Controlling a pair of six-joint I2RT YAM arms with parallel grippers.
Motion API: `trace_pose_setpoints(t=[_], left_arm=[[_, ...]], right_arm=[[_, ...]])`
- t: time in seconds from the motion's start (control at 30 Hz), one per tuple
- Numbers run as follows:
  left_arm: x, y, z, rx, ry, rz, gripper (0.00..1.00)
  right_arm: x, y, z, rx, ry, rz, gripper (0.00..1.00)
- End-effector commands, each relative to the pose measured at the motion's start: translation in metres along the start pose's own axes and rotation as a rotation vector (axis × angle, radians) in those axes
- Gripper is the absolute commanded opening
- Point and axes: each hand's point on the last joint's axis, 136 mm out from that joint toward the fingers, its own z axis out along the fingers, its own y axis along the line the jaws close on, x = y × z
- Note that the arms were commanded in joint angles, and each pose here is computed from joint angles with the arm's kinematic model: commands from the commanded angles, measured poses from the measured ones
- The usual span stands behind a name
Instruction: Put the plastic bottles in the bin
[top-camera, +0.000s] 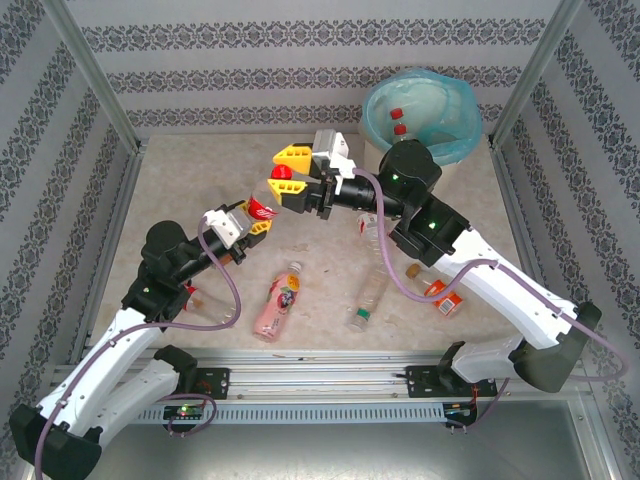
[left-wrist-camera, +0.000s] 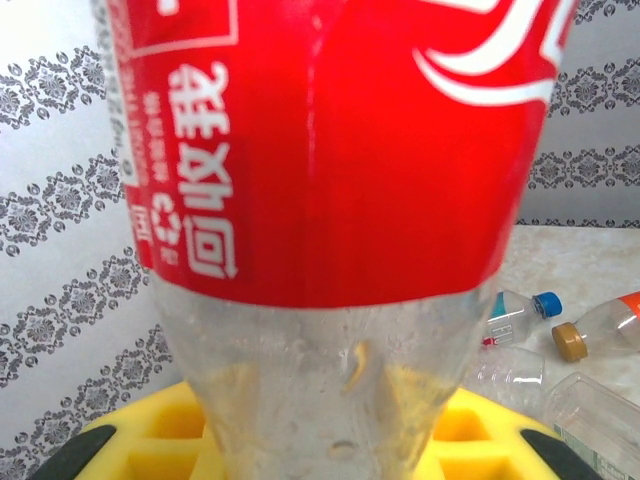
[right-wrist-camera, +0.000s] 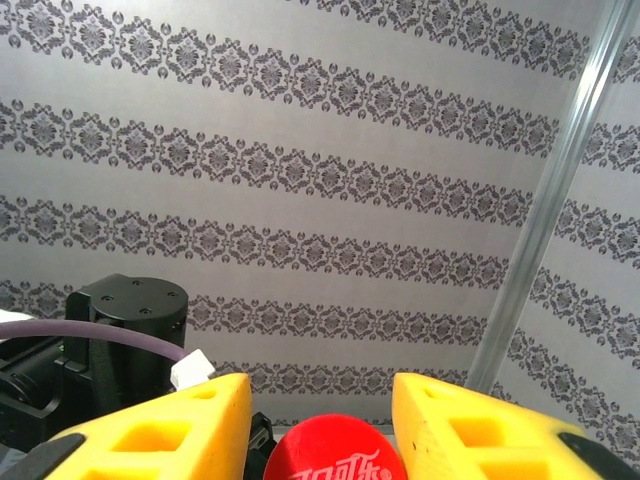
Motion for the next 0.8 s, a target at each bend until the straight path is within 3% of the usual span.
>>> trace_pose_setpoints(t=[0.0,0.1,0.33,0.43,0.53,0.63,0.7,0.77], left_arm=[[-0.018,0.002,-0.004,-0.020,-0.066,0.038,0.00],[-0.020,0.002,-0.005,-0.022,-0.072,0.039,0.00],[-0.023,0.002,-0.007,-0.022,-0.084,0.042,0.00],[-0.023,0.003,-0.008,-0.028,-0.081,0.043,0.00],[-0.024,0.006,-0.009,-0.046,-0.084,0.046,0.00],[-0.024,0.010,-0.011,-0.075,-0.084,0.048,0.02],[-0.025,0.013,-0.012,-0.097,-0.083,0.053,0.09],[-0.029,0.020,-0.014,-0.131,-0.088,0.051,0.40]], right_arm=[[-0.010,0.005,-0.002,-0.025,-0.012,0.007,0.45],[-0.008,0.000,-0.002,-0.002,0.002,0.009,0.50],[-0.004,0.000,0.002,-0.013,0.018,0.027,0.43],[-0.007,0.003,0.004,-0.036,0.012,0.033,0.33],[-0.010,0.002,0.003,-0.033,0.006,0.038,0.12],[-0.014,0.000,0.001,-0.014,0.001,0.031,0.09],[-0.019,-0.005,-0.001,0.023,-0.001,0.029,0.05],[-0.025,-0.017,-0.005,0.094,0.004,0.025,0.00]])
